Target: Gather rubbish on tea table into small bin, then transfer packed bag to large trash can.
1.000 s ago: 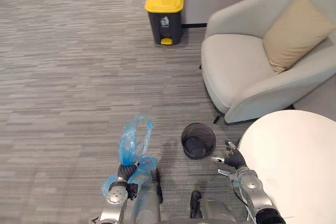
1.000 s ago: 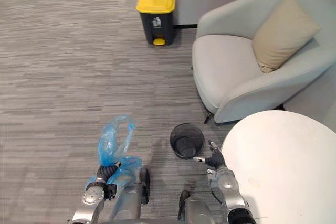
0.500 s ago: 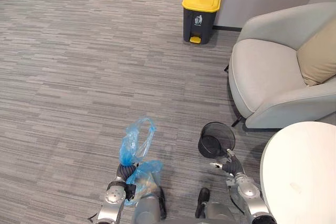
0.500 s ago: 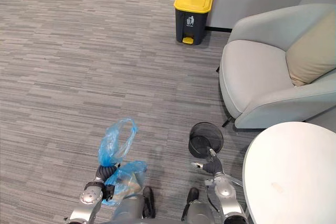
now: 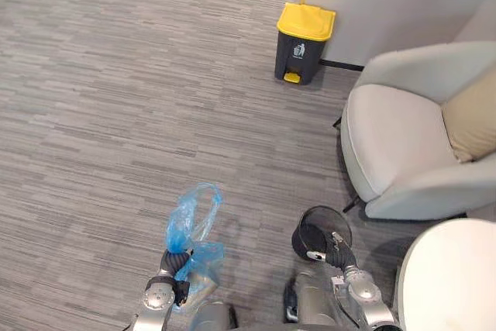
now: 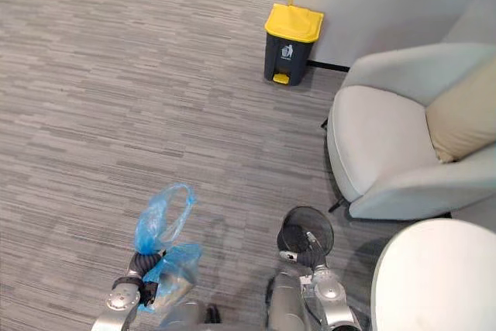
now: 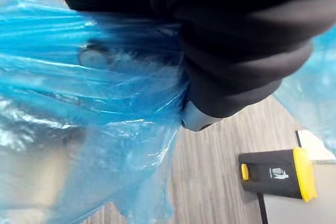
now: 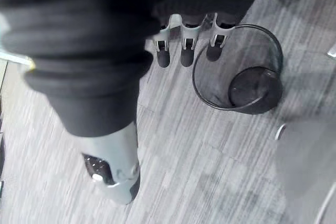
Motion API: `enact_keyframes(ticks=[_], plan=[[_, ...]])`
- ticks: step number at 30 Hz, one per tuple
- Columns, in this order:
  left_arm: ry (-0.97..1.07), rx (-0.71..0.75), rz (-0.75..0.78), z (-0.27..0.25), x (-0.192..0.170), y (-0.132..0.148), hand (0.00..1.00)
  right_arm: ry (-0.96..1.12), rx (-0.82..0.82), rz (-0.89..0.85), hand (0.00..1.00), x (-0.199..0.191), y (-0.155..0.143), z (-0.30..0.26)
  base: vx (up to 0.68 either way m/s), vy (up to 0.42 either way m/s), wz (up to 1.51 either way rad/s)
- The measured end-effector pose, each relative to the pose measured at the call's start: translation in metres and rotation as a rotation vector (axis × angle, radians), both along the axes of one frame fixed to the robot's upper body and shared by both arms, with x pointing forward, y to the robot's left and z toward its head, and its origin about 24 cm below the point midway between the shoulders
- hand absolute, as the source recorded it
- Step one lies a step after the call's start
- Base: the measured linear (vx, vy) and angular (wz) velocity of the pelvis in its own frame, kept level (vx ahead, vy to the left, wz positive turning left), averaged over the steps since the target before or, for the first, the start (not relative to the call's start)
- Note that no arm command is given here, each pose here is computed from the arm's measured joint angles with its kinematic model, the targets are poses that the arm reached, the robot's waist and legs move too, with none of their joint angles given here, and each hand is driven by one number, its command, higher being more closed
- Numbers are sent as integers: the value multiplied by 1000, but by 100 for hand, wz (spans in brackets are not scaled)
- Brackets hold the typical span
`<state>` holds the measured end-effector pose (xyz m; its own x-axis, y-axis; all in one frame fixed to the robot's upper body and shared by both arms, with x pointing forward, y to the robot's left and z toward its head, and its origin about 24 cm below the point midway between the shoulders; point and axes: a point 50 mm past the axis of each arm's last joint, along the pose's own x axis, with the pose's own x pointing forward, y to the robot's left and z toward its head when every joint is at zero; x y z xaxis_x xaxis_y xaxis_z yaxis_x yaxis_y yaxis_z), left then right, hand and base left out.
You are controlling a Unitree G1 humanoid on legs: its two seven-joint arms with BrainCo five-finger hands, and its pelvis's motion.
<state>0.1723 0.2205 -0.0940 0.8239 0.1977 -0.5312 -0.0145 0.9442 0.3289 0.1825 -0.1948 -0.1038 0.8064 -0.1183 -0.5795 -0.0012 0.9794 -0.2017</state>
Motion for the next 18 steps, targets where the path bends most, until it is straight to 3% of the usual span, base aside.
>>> enact_keyframes(ticks=[5,11,18], plan=[[-10,-25,-5,0,5,-8,100,-1,-33,-12,0,2,-13,3,507,-177,38],[-6,-61,0,-3,4,-19,100,-30,-24,-11,0,5,-9,7,413,-108,-4],[-23,-69,5,-1,7,-21,100,-55,-3,-32,0,11,-6,11,312,158,-65]])
